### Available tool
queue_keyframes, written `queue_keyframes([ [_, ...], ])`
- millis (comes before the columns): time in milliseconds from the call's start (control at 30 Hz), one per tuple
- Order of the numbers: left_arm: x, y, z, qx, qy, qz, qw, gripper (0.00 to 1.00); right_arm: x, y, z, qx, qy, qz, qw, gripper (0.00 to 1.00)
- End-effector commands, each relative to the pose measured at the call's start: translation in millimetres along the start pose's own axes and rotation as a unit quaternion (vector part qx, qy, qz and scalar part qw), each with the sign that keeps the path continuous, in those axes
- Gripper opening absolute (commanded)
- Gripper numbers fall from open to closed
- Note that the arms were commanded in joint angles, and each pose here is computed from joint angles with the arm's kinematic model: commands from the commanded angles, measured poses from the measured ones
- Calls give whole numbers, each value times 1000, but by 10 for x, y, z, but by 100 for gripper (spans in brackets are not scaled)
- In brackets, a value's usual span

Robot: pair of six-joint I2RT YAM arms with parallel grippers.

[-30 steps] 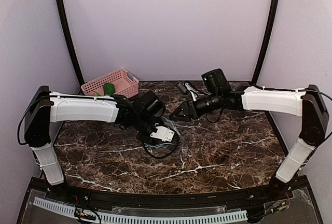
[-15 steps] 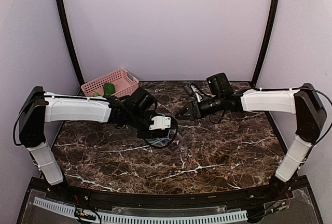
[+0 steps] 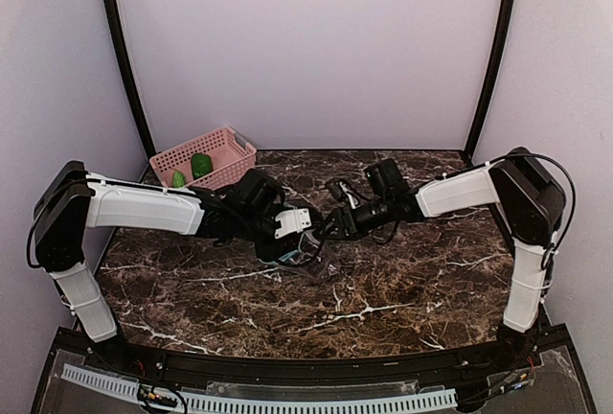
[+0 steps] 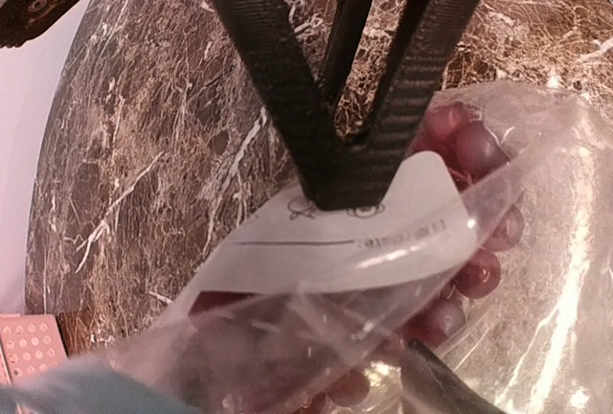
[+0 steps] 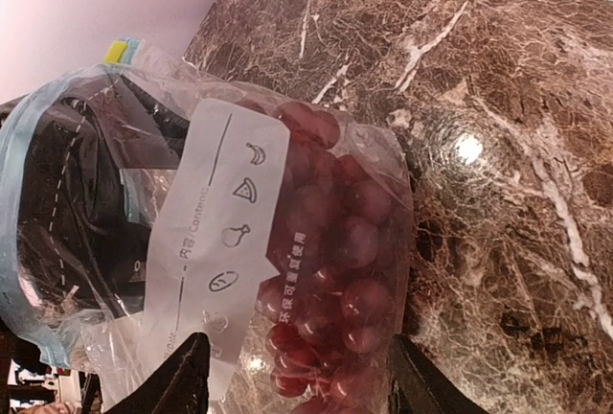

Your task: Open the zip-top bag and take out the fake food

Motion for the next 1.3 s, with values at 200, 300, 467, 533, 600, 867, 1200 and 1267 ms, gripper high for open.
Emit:
queue_keyframes([
  [200, 105, 93, 146, 23, -40, -42, 998, 71, 75, 274, -79, 7, -8, -58, 998, 60],
  [300, 88, 159, 179, 25, -46, -44, 998, 74, 41, 326, -49, 10, -2, -63, 998, 53],
  [467, 33, 239, 213, 22, -50, -33, 998, 73, 41, 351, -51, 10, -2, -70, 997, 32],
  [533, 7, 273, 223, 22, -50, -26, 998, 71, 40, 362, -52, 11, -1, -73, 997, 24],
  [600, -3, 291, 226, 21, -50, -22, 998, 66, 31, 370, -48, 12, -1, -73, 997, 14],
  [867, -7, 263, 194, 16, -45, -9, 999, 33, 84, 303, -38, 3, -10, -69, 998, 0],
  [1200, -23, -245, -91, -73, -31, 19, 997, 6, 44, 211, -64, -16, -3, -50, 999, 0],
  [1267, -40, -338, -122, -88, -27, 24, 995, 4, 31, 189, -70, -20, 0, -48, 999, 0],
])
Point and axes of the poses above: each gripper's point midway between its finger pads, its own y axis out along the fingers, its own x axis along the line the jaws close on, z = x × y, the point moved 4 cm from there along -y, back along the fingers, and after that the axes turned 1 degree about y, right-handed, at the moved point
